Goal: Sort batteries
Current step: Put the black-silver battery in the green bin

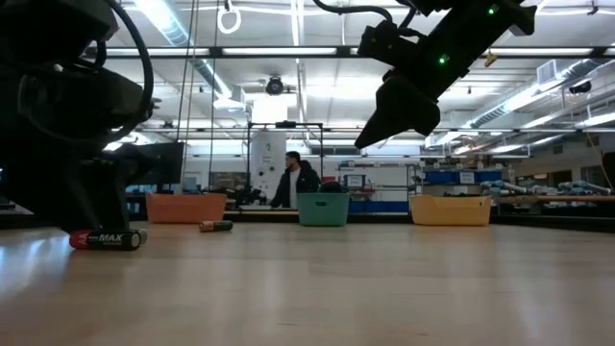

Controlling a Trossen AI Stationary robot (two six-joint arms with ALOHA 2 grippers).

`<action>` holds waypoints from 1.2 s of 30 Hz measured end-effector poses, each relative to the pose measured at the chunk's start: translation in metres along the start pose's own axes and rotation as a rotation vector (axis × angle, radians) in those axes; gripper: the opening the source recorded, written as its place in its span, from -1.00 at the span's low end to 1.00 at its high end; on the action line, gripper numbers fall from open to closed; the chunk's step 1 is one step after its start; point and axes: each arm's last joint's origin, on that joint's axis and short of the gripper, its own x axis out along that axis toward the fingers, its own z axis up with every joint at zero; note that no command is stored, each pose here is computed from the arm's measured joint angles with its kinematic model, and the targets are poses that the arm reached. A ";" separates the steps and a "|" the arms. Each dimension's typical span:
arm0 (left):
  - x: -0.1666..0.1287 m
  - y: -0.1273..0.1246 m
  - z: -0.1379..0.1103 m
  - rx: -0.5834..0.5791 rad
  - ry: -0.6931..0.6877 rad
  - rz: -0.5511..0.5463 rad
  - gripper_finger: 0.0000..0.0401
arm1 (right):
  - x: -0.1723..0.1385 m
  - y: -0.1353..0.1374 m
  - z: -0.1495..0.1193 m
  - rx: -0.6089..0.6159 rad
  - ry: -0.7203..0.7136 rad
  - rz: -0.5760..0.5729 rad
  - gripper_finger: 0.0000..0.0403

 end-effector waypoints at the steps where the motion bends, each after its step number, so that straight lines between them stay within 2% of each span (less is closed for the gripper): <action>1: 0.000 0.000 0.000 0.000 -0.002 -0.001 -0.30 | 0.000 0.000 0.000 0.000 0.000 0.001 -0.94; 9: 0.001 0.005 0.003 -0.010 -0.025 0.020 -0.77 | 0.000 0.000 0.000 0.000 0.000 0.001 -0.94; 13: 0.003 0.018 0.011 -0.057 -0.026 0.059 -0.79 | 0.000 0.001 0.000 -0.006 0.000 0.002 -0.94; 17: 0.000 0.039 0.038 -0.088 -0.091 0.097 -0.79 | -0.002 0.003 -0.001 -0.017 0.000 0.008 -0.94; 22: -0.012 0.086 0.080 -0.161 -0.203 0.163 -0.79 | -0.005 0.007 -0.002 -0.027 0.009 0.005 -0.94; 27: -0.028 0.148 0.101 -0.277 -0.289 0.298 -0.79 | -0.006 0.008 -0.007 -0.015 0.043 -0.017 -0.94; 32: -0.030 0.203 0.112 -0.238 -0.306 0.302 -0.79 | -0.006 0.007 -0.008 -0.011 0.051 -0.019 -0.94; 36: -0.019 0.249 0.124 -0.211 -0.283 0.274 -0.79 | -0.006 0.007 -0.008 -0.010 0.050 -0.019 -0.94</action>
